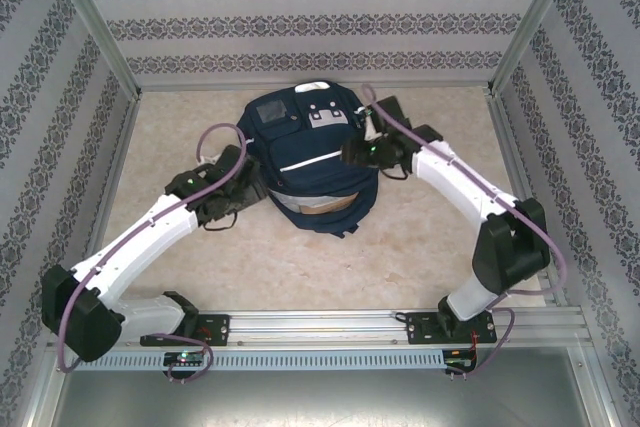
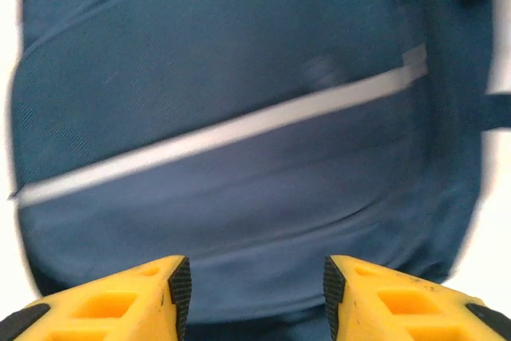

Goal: Pack the student bag
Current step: Rotate the student bag at the top-center of the table.

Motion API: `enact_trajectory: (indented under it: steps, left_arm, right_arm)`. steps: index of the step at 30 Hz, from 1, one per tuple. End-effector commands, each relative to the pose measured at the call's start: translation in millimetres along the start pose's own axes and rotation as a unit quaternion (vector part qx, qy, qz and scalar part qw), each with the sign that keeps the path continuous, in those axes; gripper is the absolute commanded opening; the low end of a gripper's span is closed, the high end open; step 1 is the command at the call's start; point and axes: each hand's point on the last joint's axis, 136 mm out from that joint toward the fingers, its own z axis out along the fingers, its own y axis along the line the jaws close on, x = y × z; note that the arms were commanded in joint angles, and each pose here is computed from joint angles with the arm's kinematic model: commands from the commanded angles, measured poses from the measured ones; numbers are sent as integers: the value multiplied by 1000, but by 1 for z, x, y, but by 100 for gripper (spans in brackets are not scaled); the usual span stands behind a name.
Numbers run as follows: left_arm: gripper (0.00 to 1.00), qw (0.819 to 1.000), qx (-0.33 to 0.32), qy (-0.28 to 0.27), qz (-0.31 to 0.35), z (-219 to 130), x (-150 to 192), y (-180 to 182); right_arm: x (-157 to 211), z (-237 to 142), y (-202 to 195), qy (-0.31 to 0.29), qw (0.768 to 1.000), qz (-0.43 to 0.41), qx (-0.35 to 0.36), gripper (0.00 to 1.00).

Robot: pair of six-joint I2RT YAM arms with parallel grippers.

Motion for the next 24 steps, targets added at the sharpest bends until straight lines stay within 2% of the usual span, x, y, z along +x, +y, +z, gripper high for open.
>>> enact_trajectory:
  steps: [1,5,9,12,16,24]
  left_arm:
    - [82,999,45,4,21,18,-28,-14]
    - [81,998,56,12,31,51,-62,-25]
    - [80,998,47,35,27,78,-80,-26]
    - [82,998,52,42,20,89,-82,-29]
    - [86,996,57,64,14,98,-72,-30]
    - [78,991,93,101,-6,112,-54,-38]
  right_arm:
    - [43,12,31,35,999,-13,-14,48]
    - [77,31,76,62,996,-59,-38,48]
    - [92,61,74,84,995,-44,-28,46]
    - [90,80,37,89,996,-22,25,43]
    - [77,84,-27,87,992,18,87,41]
    - [32,58,-123,61,985,58,151,43]
